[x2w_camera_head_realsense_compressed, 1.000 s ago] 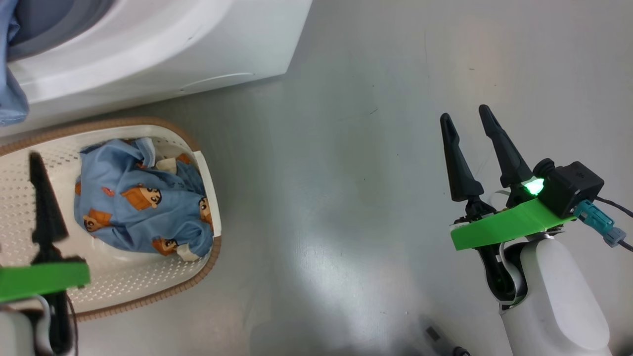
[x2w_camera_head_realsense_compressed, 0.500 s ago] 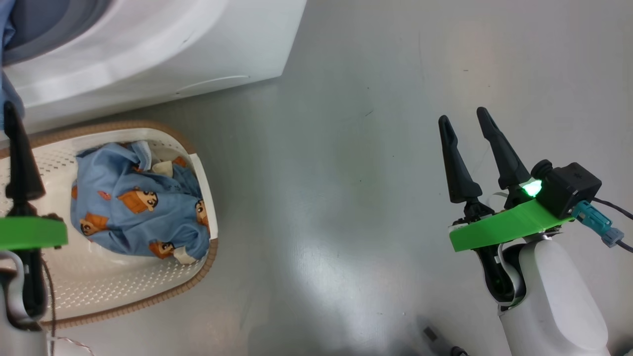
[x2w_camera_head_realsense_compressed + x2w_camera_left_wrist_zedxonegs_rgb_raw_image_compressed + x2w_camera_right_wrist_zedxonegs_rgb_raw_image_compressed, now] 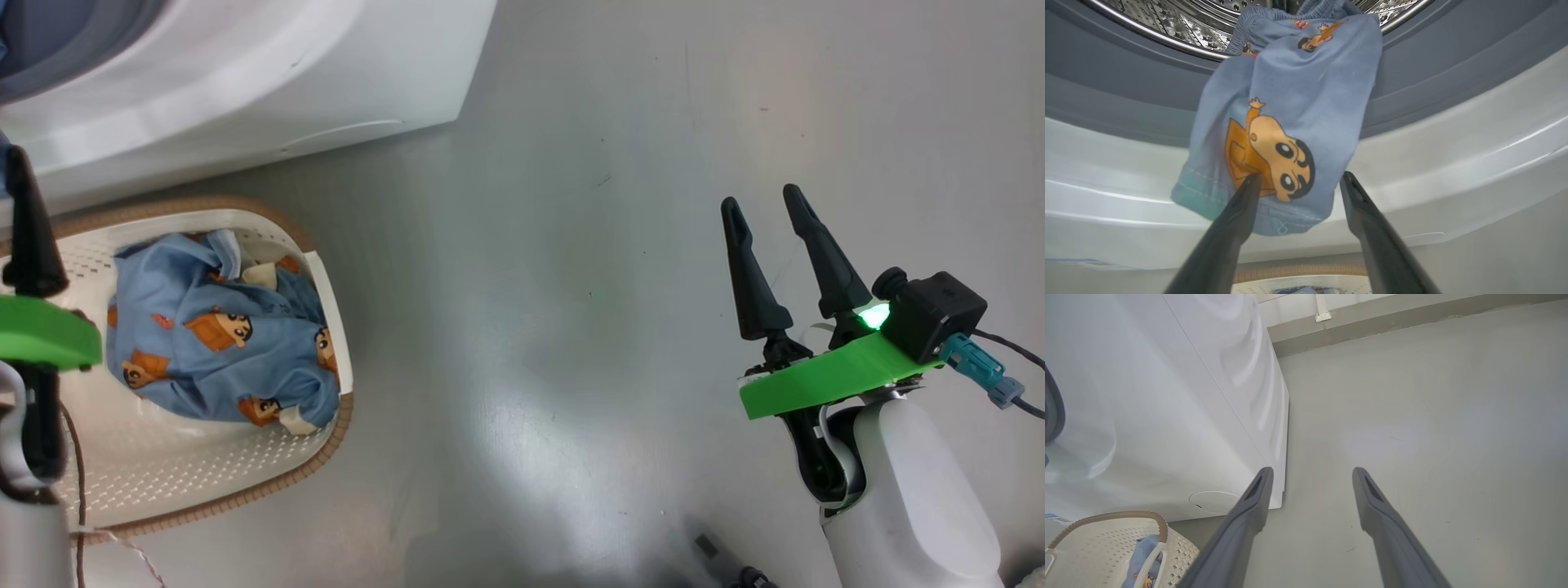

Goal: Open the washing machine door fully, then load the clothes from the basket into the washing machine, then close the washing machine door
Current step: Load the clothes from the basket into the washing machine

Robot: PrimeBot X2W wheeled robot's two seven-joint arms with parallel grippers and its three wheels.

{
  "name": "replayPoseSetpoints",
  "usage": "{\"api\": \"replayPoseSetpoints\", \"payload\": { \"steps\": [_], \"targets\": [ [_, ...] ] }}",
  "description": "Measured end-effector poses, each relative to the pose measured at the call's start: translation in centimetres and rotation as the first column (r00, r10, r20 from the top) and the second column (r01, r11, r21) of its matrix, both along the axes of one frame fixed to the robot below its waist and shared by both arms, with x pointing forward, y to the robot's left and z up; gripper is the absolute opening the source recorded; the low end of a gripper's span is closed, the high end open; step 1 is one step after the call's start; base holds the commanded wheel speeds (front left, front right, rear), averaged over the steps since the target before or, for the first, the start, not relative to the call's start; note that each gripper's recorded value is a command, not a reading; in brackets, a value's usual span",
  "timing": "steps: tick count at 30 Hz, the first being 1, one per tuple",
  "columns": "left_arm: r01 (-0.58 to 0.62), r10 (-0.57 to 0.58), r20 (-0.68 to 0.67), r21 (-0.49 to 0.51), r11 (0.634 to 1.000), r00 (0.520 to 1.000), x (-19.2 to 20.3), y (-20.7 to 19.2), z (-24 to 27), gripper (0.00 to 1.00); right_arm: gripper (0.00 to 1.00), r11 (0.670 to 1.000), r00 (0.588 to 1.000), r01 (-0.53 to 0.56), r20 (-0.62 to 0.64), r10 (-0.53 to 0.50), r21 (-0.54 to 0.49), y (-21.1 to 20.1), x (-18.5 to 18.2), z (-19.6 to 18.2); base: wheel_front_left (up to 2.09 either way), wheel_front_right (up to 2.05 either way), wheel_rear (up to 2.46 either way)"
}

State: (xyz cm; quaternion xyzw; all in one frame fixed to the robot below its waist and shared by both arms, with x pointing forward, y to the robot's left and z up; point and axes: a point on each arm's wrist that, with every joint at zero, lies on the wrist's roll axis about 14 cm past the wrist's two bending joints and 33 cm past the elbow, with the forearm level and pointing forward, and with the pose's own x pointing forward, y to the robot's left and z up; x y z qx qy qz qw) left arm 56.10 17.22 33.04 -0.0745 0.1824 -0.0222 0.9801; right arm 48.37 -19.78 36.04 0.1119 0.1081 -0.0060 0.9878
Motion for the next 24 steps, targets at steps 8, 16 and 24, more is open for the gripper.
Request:
{"api": "replayPoseSetpoints", "payload": {
  "steps": [8, 16, 24],
  "targets": [
    [-0.032, 0.032, -0.044, -0.019, 0.999, 0.999, 1.0, 0.5, -0.7, 1.0, 1.0, 1.0, 1.0, 0.005, -0.016, -0.005, 0.003, -0.1, -0.2, -0.6, 0.0, 0.0, 0.0],
    [-0.033, 0.032, -0.05, -0.024, 0.999, 0.998, 1.2, 0.6, -0.9, 0.0, 1.0, 0.999, 1.0, 0.021, -0.022, -0.02, 0.026, -0.3, -0.3, -0.8, 0.0, 0.0, 0.0],
    [-0.027, 0.028, 0.031, -0.028, 0.999, 0.999, 1.7, 0.4, 0.9, 0.0, 1.0, 0.999, 1.0, 0.017, -0.021, -0.016, 0.031, -0.1, -0.2, -0.8, 0.0, 0.0, 0.0]
  ]
}}
